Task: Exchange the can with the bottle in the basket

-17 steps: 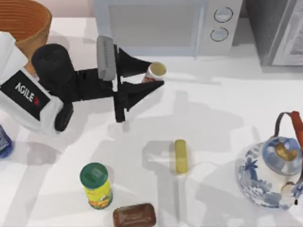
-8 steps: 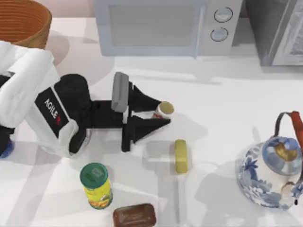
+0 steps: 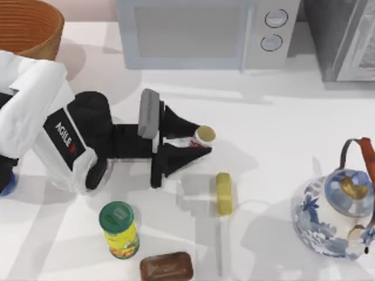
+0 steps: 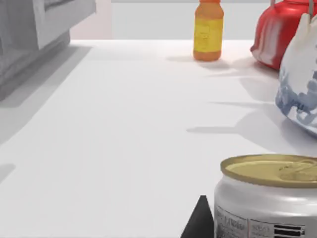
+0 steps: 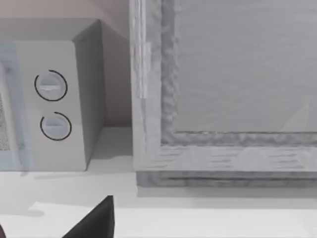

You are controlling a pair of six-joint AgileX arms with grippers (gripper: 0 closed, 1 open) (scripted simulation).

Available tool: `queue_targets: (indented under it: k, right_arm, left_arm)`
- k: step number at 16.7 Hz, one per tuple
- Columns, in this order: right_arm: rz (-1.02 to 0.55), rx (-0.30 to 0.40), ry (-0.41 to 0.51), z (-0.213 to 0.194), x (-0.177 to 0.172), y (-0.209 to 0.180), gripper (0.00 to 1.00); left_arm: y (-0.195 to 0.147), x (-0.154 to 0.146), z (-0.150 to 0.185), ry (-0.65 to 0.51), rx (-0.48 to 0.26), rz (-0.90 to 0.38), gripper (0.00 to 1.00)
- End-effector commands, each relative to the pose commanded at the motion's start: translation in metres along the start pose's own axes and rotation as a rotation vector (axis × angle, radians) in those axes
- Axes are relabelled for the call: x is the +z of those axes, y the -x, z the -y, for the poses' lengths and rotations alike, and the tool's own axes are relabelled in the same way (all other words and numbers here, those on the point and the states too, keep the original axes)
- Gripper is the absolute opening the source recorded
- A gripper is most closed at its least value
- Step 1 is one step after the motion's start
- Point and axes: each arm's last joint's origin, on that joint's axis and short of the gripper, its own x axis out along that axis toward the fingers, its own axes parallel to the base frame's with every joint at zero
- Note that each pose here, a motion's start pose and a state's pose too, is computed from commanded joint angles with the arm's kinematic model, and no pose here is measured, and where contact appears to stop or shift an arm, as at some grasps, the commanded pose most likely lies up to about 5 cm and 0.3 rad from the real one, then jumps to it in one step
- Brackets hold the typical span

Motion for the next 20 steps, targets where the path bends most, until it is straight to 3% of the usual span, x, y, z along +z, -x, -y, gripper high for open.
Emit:
queue_targets:
  k: [7,17,20]
  right_arm:
    - [0.0,0.0,0.0,0.0,0.0,0.0,1.0]
    - [0.0,0.0,0.0,0.0,0.0,0.0,1.0]
    - [0.0,0.0,0.0,0.0,0.0,0.0,1.0]
  left_arm:
    - [0.0,0.0,0.0,0.0,0.0,0.0,0.98]
    - [0.001,0.0,0.0,0.0,0.003,0.0,1.0]
    - [0.012,0.014,-0.002,0.02,0.076,-0.007,1.0]
